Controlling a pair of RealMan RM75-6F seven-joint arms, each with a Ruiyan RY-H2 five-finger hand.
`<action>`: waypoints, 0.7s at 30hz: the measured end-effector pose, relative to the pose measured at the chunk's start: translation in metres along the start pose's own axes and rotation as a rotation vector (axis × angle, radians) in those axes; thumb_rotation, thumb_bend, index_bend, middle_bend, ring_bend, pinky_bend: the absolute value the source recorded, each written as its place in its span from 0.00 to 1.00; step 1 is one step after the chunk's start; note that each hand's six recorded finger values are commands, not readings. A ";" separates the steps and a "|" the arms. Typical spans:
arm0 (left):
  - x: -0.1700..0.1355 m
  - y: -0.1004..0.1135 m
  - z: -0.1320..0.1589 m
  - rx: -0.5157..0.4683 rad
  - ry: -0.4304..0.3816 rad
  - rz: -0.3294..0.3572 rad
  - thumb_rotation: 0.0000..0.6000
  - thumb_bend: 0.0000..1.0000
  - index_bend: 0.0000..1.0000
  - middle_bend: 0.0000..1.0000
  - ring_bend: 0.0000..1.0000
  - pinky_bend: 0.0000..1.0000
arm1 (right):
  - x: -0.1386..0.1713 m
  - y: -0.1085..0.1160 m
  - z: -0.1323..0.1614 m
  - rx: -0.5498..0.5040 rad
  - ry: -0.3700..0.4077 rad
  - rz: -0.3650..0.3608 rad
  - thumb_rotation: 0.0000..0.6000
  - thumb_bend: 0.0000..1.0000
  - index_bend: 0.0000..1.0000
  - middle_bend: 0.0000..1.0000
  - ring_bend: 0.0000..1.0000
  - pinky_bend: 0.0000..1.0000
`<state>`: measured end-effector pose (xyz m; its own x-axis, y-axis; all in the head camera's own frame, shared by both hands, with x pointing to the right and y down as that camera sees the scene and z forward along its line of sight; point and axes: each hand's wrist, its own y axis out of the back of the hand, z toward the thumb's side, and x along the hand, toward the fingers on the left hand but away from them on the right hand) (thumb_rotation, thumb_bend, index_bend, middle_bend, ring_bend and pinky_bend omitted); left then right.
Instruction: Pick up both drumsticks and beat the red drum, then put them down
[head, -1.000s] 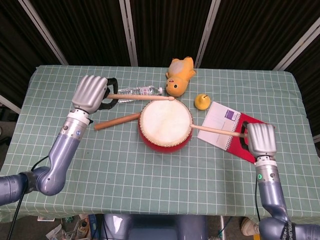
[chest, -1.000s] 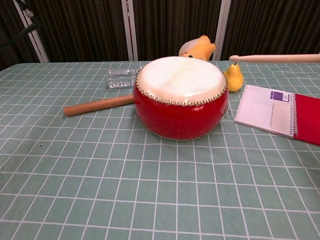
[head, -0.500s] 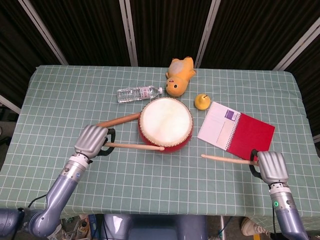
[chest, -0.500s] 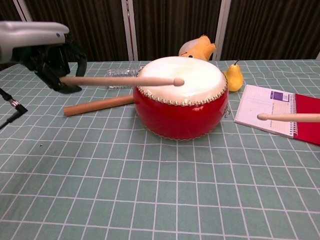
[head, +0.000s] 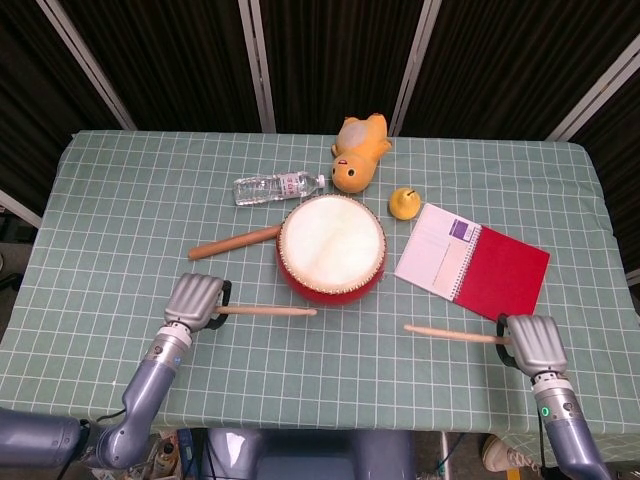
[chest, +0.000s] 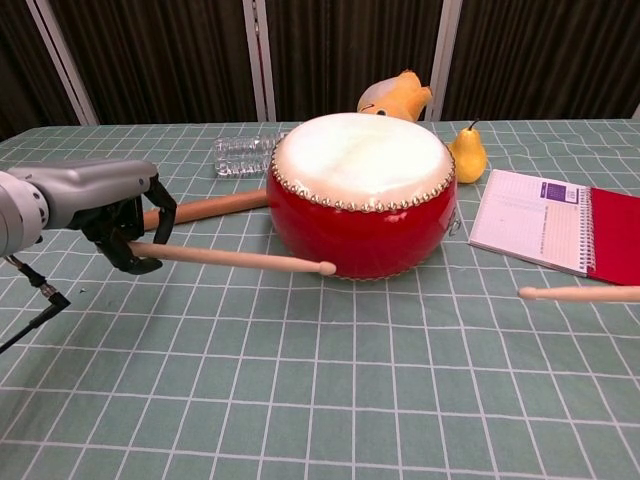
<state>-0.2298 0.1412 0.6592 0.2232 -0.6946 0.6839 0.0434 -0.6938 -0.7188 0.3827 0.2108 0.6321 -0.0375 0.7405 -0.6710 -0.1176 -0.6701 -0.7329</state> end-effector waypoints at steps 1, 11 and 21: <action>0.001 -0.003 -0.001 0.015 0.003 -0.005 1.00 0.48 0.63 1.00 0.99 1.00 | 0.000 -0.002 0.000 0.011 -0.001 0.009 1.00 0.73 0.89 1.00 1.00 0.98; 0.002 -0.025 -0.014 0.125 0.050 -0.098 1.00 0.17 0.29 0.64 0.70 0.82 | -0.001 -0.021 0.005 0.142 -0.003 0.082 1.00 0.52 0.40 0.69 0.78 0.61; -0.006 -0.021 -0.030 0.125 0.104 -0.145 1.00 0.13 0.18 0.33 0.39 0.54 | 0.000 -0.026 0.006 0.188 -0.030 0.099 1.00 0.41 0.20 0.50 0.60 0.47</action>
<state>-0.2612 0.1548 0.6740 0.1041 -0.6094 0.7860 0.1900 -0.7636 -0.6171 0.3800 0.2290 0.6521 -0.0876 0.6747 -0.7329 -0.2944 -0.7204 -0.6280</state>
